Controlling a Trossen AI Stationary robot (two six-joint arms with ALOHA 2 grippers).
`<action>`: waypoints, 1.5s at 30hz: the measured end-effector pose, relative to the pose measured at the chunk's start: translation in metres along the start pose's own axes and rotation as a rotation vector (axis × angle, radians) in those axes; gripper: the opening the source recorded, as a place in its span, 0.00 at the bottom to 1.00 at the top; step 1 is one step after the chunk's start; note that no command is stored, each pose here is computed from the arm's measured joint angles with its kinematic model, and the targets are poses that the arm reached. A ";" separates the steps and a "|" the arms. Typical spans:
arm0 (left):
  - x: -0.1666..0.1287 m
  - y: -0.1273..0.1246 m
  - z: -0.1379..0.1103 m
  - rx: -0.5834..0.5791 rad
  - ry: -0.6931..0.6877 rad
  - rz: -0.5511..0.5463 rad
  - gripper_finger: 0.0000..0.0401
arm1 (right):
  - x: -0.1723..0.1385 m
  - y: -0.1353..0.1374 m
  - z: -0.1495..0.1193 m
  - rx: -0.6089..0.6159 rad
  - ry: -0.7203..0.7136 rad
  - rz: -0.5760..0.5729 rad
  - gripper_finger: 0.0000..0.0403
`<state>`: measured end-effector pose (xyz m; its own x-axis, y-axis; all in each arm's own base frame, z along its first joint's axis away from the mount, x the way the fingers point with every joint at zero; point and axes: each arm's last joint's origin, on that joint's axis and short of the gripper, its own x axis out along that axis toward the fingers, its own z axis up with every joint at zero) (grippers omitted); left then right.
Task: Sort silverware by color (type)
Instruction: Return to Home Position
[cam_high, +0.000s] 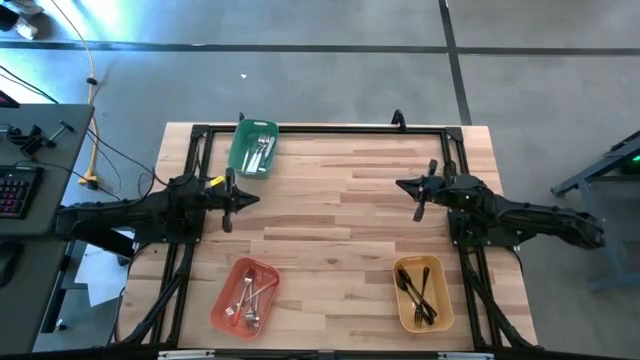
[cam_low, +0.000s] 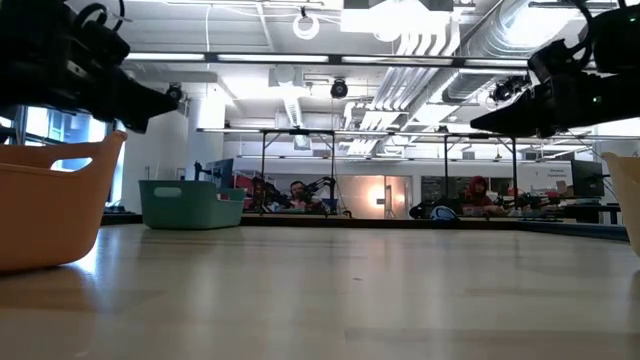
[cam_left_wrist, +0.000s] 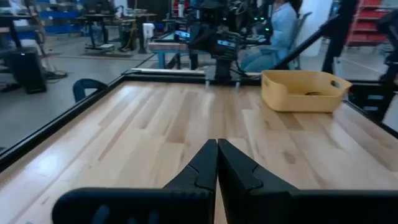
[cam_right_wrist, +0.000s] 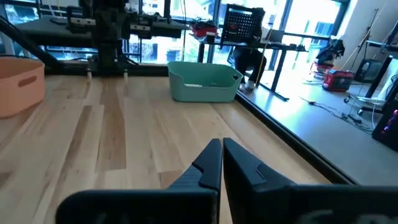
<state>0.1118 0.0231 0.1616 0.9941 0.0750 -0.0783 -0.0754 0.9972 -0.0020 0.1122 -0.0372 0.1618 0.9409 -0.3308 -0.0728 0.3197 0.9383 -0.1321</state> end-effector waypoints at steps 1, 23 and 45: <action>-0.002 -0.001 0.000 0.000 0.002 -0.010 0.00 | -0.001 0.000 0.000 0.000 -0.002 0.000 0.00; -0.019 -0.003 0.009 0.041 -0.111 0.002 0.00 | -0.020 -0.007 0.004 0.056 -0.078 -0.104 0.00; -0.017 0.001 0.005 0.014 -0.081 0.199 0.00 | -0.024 -0.024 0.002 0.078 -0.076 -0.245 0.00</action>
<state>0.0954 0.0230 0.1677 0.9628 0.2701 0.0048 -0.2702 0.9626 0.0199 0.0824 -0.0515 0.1685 0.8393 -0.5431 0.0270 0.5436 0.8372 -0.0602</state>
